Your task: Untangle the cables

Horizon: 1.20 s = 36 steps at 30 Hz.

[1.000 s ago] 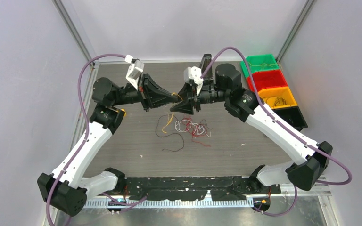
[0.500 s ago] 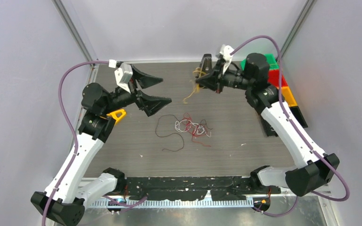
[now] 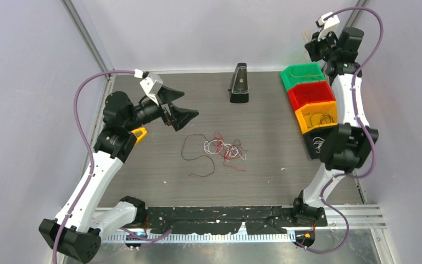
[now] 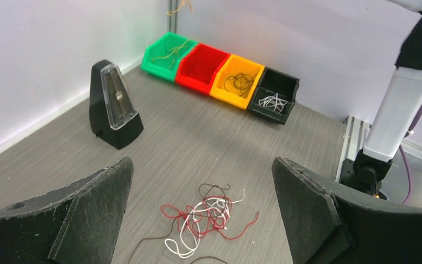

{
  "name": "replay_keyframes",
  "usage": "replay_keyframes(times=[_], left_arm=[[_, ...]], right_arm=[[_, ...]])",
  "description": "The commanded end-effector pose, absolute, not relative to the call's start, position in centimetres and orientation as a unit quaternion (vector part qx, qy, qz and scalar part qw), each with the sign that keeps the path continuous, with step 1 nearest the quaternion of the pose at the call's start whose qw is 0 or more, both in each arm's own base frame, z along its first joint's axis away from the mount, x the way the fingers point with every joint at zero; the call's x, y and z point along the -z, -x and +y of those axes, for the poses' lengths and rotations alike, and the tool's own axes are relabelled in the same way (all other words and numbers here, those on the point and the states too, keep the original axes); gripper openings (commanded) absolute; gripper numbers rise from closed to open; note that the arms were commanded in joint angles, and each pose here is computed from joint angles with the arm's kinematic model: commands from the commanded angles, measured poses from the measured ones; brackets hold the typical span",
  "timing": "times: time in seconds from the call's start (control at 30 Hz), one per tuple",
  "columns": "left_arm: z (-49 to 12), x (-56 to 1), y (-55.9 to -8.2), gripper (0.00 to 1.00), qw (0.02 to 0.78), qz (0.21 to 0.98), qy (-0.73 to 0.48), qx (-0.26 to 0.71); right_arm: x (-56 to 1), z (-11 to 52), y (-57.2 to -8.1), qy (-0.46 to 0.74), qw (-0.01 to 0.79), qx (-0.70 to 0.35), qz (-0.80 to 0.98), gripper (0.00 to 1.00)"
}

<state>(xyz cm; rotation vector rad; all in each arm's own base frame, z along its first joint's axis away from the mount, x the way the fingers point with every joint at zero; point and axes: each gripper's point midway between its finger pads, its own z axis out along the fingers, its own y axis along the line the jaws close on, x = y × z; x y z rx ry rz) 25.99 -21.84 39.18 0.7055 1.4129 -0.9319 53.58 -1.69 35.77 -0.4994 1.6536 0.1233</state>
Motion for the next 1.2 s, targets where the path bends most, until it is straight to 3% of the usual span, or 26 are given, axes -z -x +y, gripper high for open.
replay_keyframes(times=[0.0,0.27,0.67,0.8,0.93,0.97,1.07,1.17], left_arm=[[-21.5,-37.8,-27.4,1.0,0.602,0.635,-0.301,0.379],[-20.9,-35.4,-28.4,0.99,0.589,0.666,-0.287,0.356],[-19.7,-33.5,-29.0,1.0,0.576,0.694,-0.289,0.321],[-19.4,-33.6,-29.0,1.0,0.578,0.696,-0.291,0.312],[-19.2,-33.8,-28.9,1.0,0.579,0.697,-0.288,0.31],[-19.2,-33.8,-28.8,1.0,0.578,0.698,-0.287,0.31],[-18.9,-33.8,-28.7,1.0,0.58,0.699,-0.281,0.308],[-18.3,-32.8,-29.0,1.0,0.571,0.718,-0.261,0.3]], right_arm=[[-34.3,-6.8,-59.4,0.217,0.655,0.038,0.723,0.05],[-27.9,-10.3,-66.7,0.273,0.633,0.121,0.715,0.06],[-15.5,-12.8,-68.3,0.363,0.516,0.185,0.753,0.06],[-16.1,-11.7,-67.8,0.351,0.519,0.166,0.762,0.2],[-19.1,-10.6,-66.6,0.333,0.534,0.146,0.763,0.51],[-20.6,-10.3,-66.0,0.327,0.54,0.141,0.762,0.62],[-23.9,-9.4,-64.3,0.321,0.553,0.127,0.758,0.82],[-28.5,-7.7,-61.7,0.32,0.574,0.101,0.747,0.9]])
